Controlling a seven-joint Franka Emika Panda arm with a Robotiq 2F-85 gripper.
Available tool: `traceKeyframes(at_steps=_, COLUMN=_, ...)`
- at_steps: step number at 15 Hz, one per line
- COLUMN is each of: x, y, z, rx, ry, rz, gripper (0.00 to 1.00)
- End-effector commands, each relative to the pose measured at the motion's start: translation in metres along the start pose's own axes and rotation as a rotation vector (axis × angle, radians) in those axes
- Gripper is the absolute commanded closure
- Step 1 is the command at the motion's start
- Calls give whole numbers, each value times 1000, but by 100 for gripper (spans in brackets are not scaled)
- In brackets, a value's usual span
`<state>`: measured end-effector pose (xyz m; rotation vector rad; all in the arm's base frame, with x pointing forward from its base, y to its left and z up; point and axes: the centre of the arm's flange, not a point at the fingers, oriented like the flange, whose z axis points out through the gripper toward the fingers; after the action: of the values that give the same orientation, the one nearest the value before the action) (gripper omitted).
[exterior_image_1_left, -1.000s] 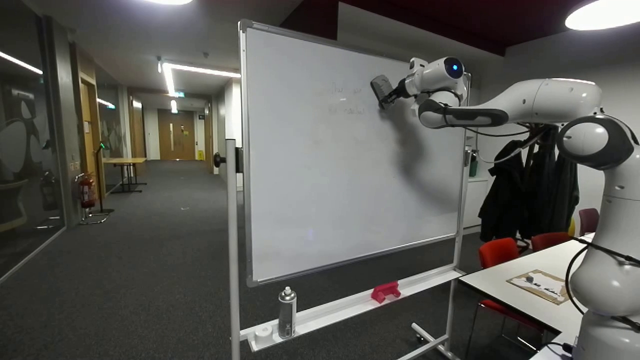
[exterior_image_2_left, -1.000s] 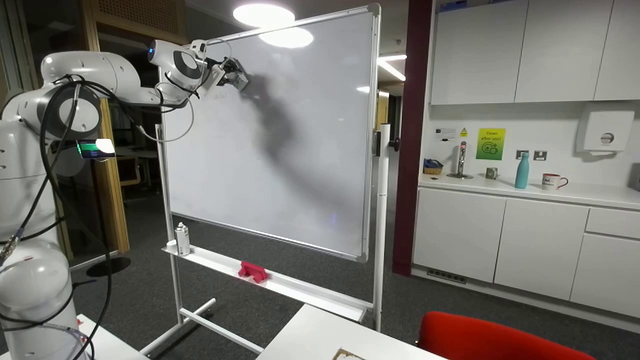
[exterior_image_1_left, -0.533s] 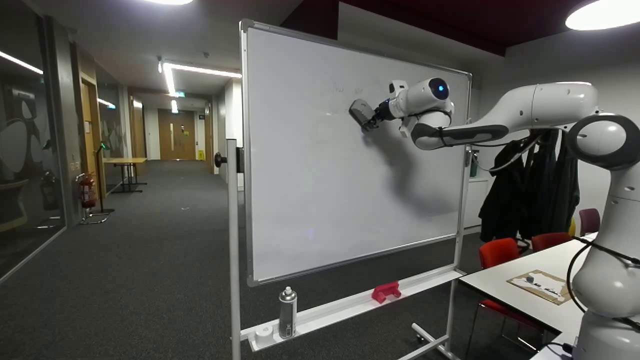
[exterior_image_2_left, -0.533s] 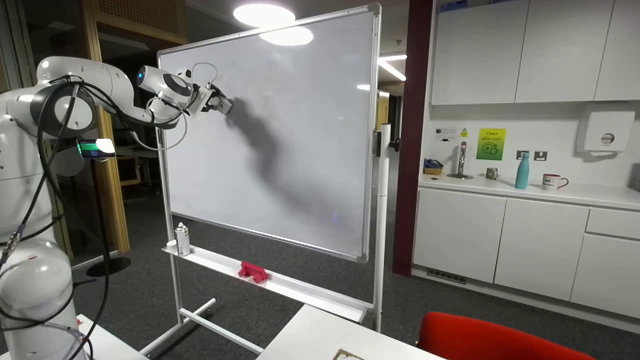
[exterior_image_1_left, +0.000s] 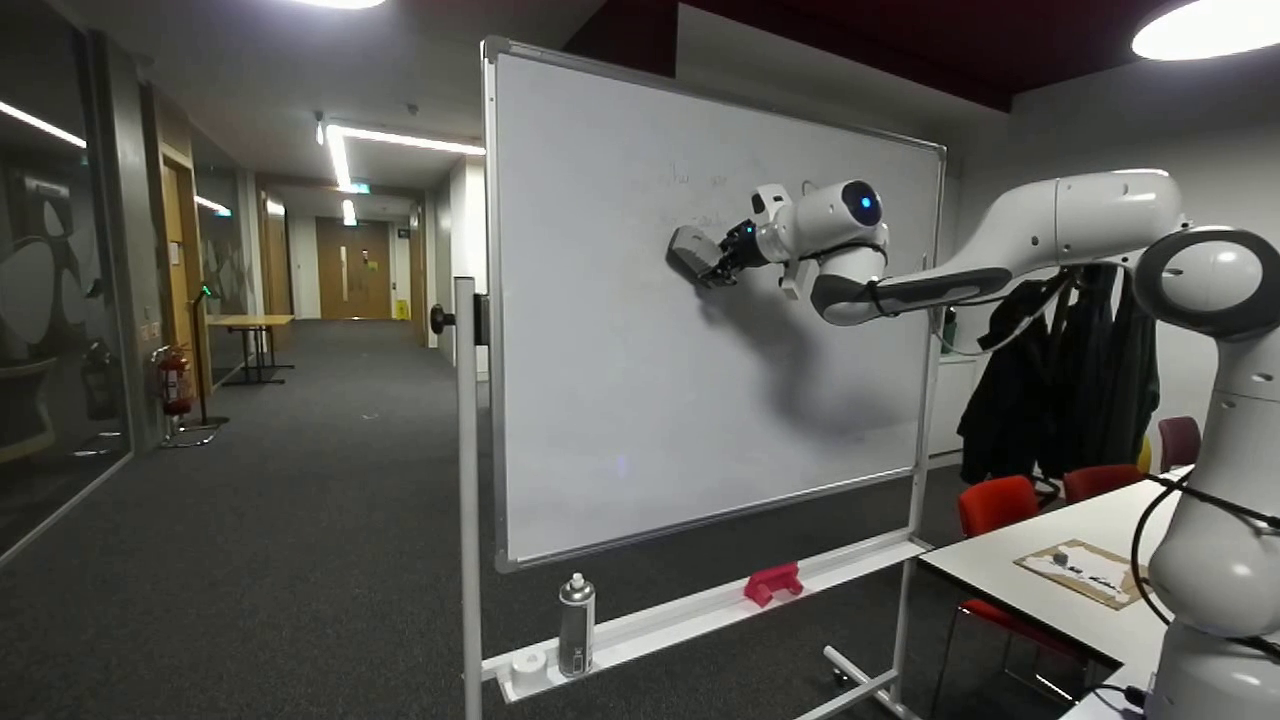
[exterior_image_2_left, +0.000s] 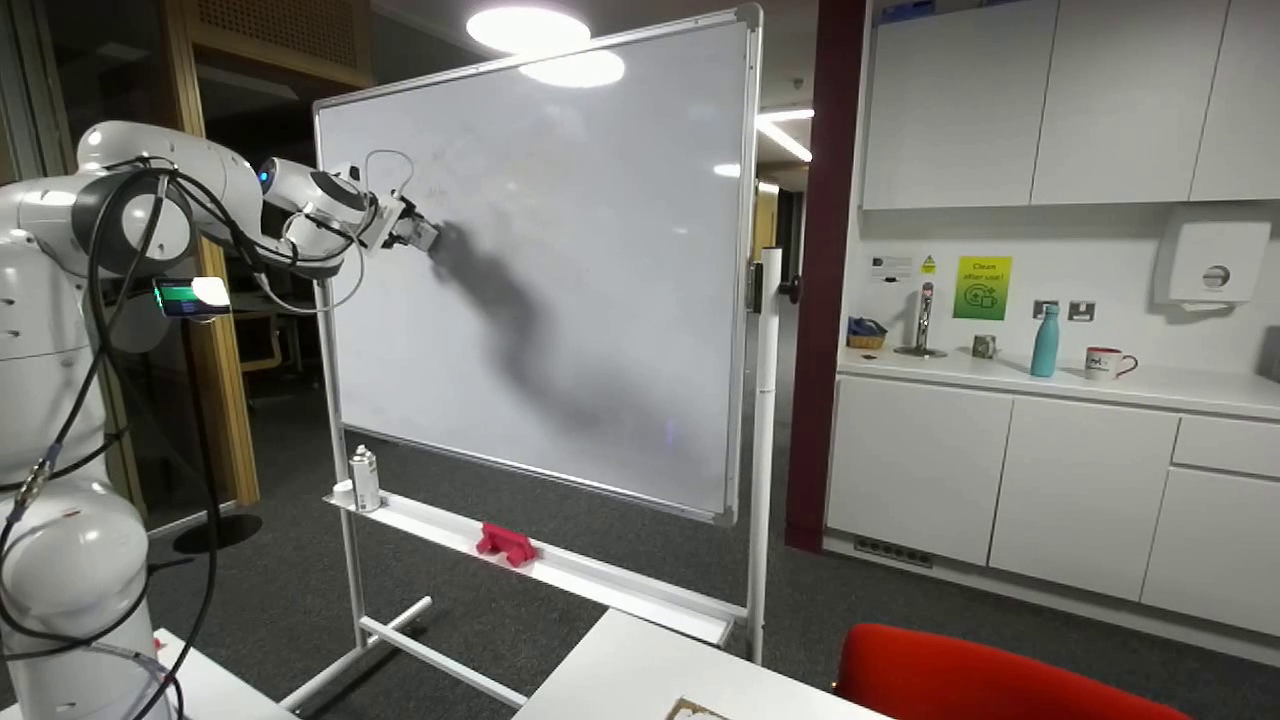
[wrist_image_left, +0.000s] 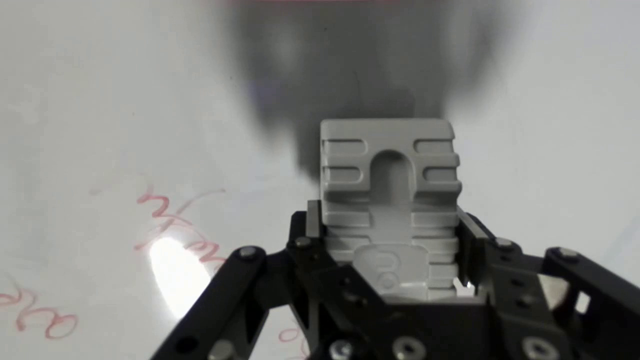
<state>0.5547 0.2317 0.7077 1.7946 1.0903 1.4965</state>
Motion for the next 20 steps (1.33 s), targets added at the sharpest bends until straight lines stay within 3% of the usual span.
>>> traceKeyframes(at_steps=1, x=18, y=19, z=-8, rx=-47, ry=46, rz=3, gripper=65)
traceKeyframes(at_steps=5, x=21, y=57, z=-14, rx=-100, ry=54, rz=38, gripper=65)
traceKeyframes(at_steps=12, x=-20, y=132, z=5, rx=-211, ry=-25, rz=132, gripper=65)
traceKeyframes(at_steps=15, x=-17, y=129, z=4, rx=-218, ry=-28, rz=148, gripper=65)
traceKeyframes(at_steps=20, x=-25, y=85, z=16, rx=-191, ry=-53, rz=69, gripper=65)
